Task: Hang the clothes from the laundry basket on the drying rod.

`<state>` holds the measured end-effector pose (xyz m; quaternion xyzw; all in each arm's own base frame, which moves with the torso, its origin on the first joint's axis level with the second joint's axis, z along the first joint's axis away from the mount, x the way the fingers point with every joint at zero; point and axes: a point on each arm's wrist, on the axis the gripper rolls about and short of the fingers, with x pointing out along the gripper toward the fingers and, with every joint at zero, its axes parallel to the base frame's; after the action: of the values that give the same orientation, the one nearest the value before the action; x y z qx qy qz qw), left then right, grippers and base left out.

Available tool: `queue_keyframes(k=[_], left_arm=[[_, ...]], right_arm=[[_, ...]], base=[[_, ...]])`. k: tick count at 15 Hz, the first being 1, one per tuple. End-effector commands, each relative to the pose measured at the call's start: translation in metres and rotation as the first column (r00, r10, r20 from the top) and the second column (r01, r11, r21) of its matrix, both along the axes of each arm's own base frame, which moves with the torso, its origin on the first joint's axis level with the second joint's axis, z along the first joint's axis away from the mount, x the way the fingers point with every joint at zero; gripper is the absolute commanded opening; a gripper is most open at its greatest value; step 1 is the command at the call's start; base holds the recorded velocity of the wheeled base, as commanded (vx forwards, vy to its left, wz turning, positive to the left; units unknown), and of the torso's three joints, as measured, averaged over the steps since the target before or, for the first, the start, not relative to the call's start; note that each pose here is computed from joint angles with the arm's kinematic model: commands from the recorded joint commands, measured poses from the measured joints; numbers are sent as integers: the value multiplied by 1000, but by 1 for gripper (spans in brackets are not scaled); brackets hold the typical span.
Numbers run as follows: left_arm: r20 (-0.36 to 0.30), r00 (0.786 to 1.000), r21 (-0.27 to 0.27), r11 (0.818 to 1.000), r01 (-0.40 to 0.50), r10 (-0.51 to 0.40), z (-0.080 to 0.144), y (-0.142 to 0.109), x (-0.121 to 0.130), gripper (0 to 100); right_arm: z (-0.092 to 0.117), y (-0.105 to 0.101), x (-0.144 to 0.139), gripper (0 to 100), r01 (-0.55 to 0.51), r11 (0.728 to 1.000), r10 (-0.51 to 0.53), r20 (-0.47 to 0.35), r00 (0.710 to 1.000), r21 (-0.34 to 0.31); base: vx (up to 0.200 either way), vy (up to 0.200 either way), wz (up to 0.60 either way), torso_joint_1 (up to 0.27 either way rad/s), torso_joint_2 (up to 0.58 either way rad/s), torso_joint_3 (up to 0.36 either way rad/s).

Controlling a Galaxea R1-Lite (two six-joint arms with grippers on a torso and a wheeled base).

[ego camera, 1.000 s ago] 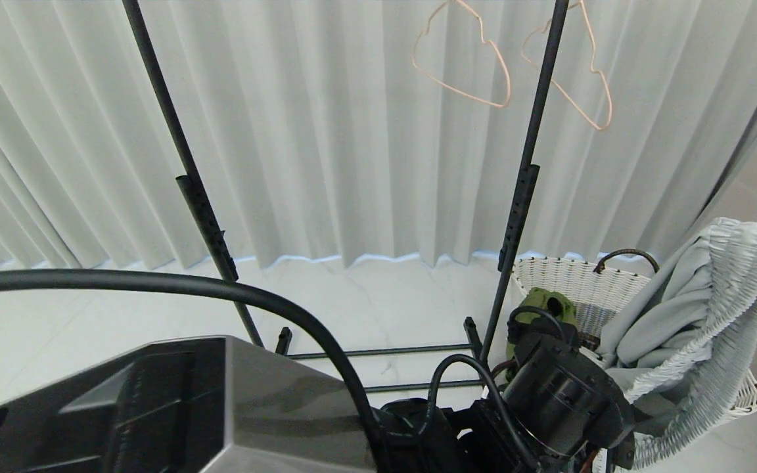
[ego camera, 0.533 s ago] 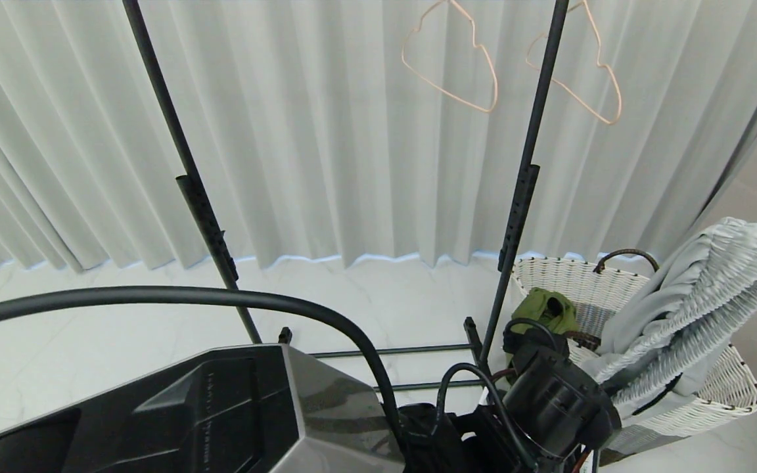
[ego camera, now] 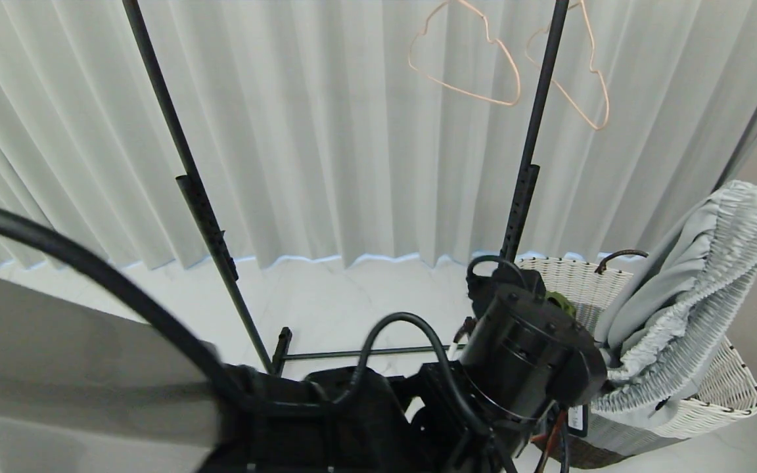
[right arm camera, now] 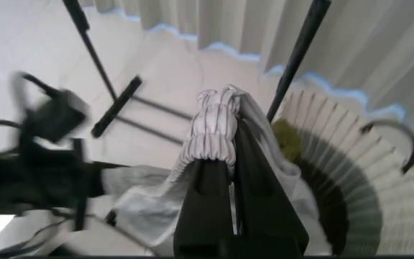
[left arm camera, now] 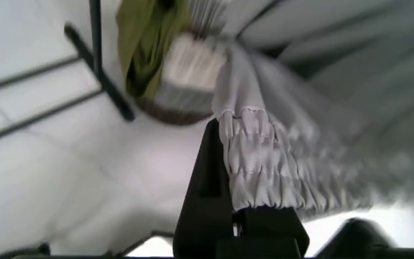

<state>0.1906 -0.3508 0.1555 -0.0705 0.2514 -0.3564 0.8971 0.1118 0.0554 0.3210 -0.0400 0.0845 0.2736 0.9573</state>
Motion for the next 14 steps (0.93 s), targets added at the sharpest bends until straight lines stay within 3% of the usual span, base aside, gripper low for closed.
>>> queue_keyframes(k=[1,3,5,8,10,14], left_arm=[[80,997,-139,990,0,11,67,43,-20,0],[110,994,-192,981,5,16,93,68,-33,0],[112,993,-199,980,2,20,108,98,-48,0],[119,992,-195,981,-13,37,123,144,-69,0],[130,990,-138,990,-39,57,126,175,-78,0],[175,980,-157,986,-62,89,149,219,-97,0]], right_arm=[[1,2,4,0,-9,1000,9,24,1000,-15],[4,7,14,0,-21,1000,23,86,996,-24],[13,19,35,0,-44,999,39,191,981,19],[6,40,49,0,-119,993,117,178,977,-3],[-1,61,53,0,-195,981,195,149,969,-15],[-9,98,71,0,-275,961,271,181,945,-2]], base=[[0,0,0,0,0,0],[0,0,0,0,0,0],[0,0,0,0,0,0],[0,0,0,0,0,0],[0,0,0,0,0,0],[0,0,0,0,0,0]])
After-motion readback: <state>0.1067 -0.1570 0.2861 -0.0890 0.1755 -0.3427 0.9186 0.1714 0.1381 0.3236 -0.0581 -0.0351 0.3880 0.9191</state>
